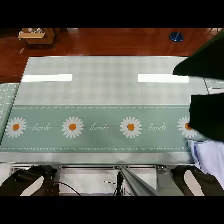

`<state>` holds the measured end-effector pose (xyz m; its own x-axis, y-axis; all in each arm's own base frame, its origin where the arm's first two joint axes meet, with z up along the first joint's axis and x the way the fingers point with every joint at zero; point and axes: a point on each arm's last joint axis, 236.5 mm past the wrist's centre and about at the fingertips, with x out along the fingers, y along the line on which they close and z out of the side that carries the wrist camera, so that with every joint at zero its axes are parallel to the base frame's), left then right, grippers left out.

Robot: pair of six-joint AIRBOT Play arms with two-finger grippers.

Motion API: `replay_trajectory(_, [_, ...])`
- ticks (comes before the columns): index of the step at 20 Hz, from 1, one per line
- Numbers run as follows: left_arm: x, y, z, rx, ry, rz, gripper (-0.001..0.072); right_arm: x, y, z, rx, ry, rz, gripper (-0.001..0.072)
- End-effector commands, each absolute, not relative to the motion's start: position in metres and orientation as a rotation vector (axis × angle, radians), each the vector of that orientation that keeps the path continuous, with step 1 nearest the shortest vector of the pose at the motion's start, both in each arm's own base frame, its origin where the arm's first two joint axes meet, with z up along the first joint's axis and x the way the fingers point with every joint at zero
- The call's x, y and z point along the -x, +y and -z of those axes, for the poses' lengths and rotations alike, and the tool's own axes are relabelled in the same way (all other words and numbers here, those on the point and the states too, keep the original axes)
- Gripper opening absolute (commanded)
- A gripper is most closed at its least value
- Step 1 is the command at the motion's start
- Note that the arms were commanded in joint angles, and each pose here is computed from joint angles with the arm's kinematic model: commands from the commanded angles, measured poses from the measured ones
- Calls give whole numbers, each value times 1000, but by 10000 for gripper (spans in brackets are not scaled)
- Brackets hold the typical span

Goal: Fold the shirts.

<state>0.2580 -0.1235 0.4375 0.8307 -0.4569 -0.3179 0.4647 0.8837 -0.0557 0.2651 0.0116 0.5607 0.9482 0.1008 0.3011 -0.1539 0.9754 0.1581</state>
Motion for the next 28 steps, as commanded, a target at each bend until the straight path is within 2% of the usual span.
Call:
replay_trajectory(1, [-226, -124, -430, -38, 380, 529, 478, -286, 23, -511, -154, -75, -172, 22])
replay_trajectory(5, [-215, -121, -399, -34, 533, 526, 478, -348, 23, -411, -194, 303, -236, 22])
replay_trajectory(8, [-213, -121, -394, -34, 556, 525, 477, -372, 51, -342, -277, 573, -391, 23])
replay_trajectory(13, [-223, -123, -372, -33, 625, 523, 470, -377, 165, -246, -126, 906, -651, 23])
replay_trajectory(18, [-234, -126, -327, -31, 761, 518, 470, -327, 322, -153, 136, 1113, -945, 23])
replay_trajectory(21, [-237, -127, -307, -31, 821, 515, 469, -266, 394, -94, 273, 1244, -1100, 23])
replay_trajectory(24, [-240, -125, -291, -51, 860, 509, 469, -210, 436, -45, 415, 1330, -1193, 24])
replay_trajectory(25, [-243, -120, -287, -58, 868, 487, 469, -200, 440, -34, 468, 1333, -1208, 50])
replay_trajectory(27, [-249, -105, -284, -84, 870, 420, 469, -202, 434, -25, 581, 1302, -1199, 334])
replay_trajectory(28, [-251, -97, -283, -104, 868, 390, 469, -213, 424, -27, 623, 1279, -1162, 431])
